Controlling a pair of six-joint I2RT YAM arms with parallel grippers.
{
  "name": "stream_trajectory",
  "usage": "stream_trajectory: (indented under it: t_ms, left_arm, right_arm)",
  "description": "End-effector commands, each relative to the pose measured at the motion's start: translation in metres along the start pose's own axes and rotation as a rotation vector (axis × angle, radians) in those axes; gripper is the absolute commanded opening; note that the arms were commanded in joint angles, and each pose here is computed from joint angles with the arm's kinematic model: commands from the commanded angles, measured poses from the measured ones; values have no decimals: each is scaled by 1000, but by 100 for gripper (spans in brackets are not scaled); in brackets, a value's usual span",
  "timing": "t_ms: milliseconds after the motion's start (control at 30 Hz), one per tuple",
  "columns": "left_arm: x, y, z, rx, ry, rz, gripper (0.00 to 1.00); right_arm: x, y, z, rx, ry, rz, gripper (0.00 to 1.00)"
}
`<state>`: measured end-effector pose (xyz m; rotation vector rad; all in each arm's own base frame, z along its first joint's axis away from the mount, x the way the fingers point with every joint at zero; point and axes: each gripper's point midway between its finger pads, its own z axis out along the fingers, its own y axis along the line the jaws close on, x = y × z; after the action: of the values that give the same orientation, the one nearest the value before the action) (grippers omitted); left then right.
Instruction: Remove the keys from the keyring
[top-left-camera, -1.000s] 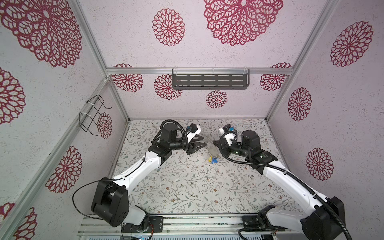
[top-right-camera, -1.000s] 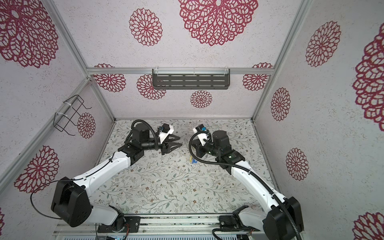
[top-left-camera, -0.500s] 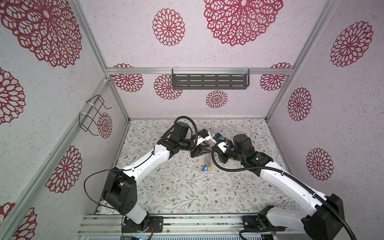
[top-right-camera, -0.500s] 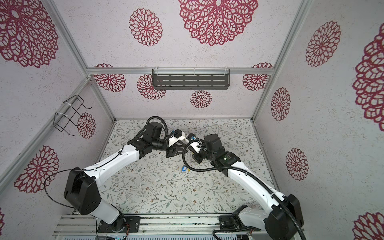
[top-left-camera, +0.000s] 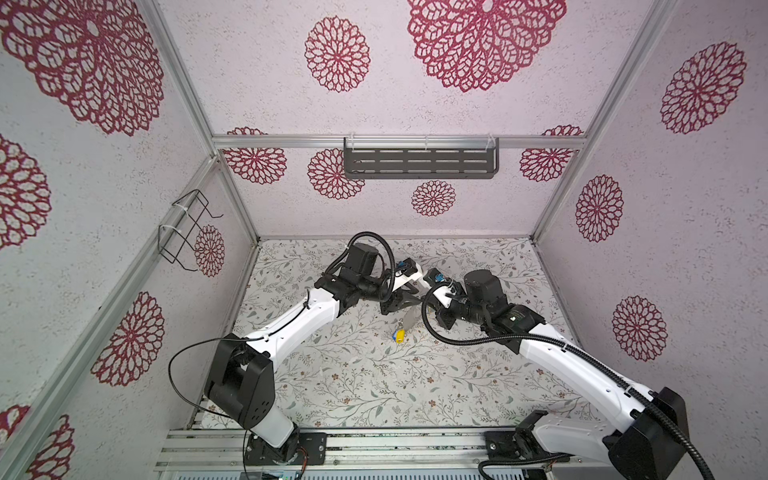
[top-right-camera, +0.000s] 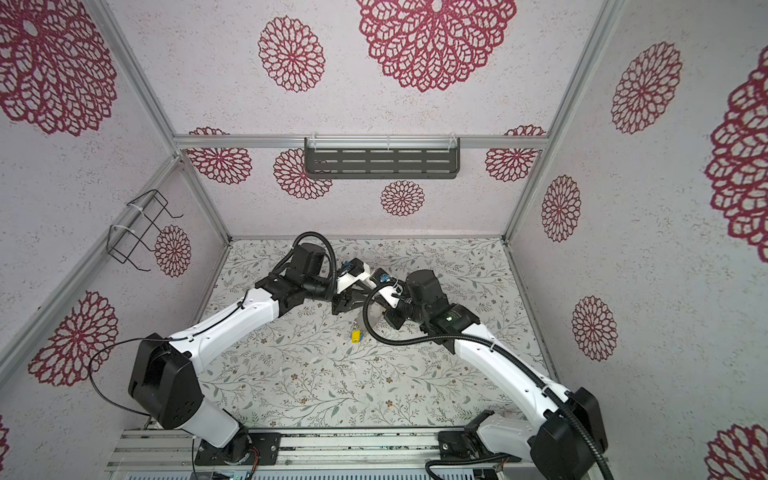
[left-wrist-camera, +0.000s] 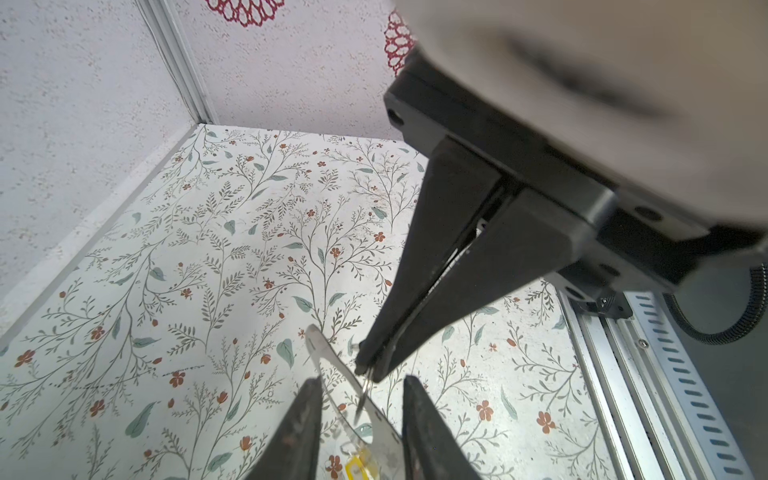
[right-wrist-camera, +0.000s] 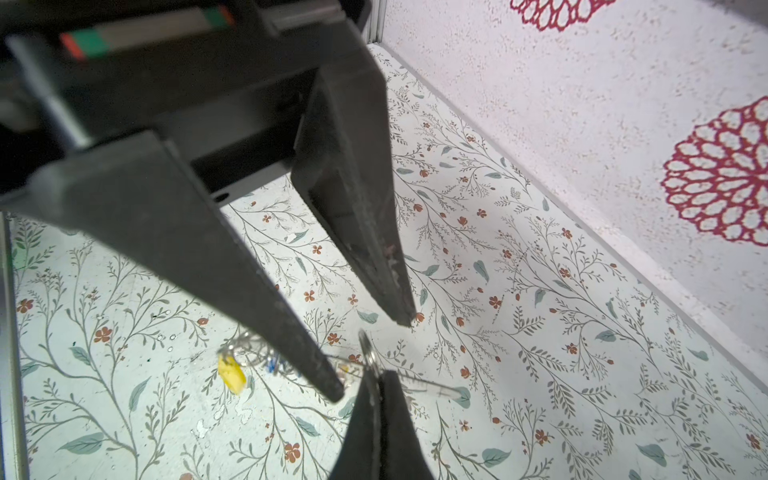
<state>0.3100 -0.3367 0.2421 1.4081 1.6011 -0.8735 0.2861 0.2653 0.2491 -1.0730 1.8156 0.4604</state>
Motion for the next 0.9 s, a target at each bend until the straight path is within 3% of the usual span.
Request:
stream_trajectory:
  t_ms: [0, 100, 267, 400, 533, 700, 867]
  left_arm:
    - [-3, 0, 4, 17, -2, 21, 33]
    - [0, 0, 6, 25, -8, 15, 26]
    - [-3, 0, 9, 35, -23, 3, 1]
    - [-6, 1, 7, 27, -28, 1, 0]
    - [-8, 1, 5, 18, -36, -10, 0]
    - [-13, 3, 2, 0, -48, -33, 0]
    - [-12, -4, -1, 33, -49, -32, 0]
  right_arm:
    - [-50, 0, -24, 7, -161, -22, 0]
    - [-58, 3, -26, -14, -195, -9, 0]
    - [-59, 8, -21, -53, -180, 25, 0]
    - [-56, 7, -21, -51, -170, 56, 0]
    - [-55, -7, -26, 34, -188, 99, 0]
    - [-43, -27, -35, 77, -207, 209, 28]
    - [-28, -40, -45, 0, -251, 343, 43]
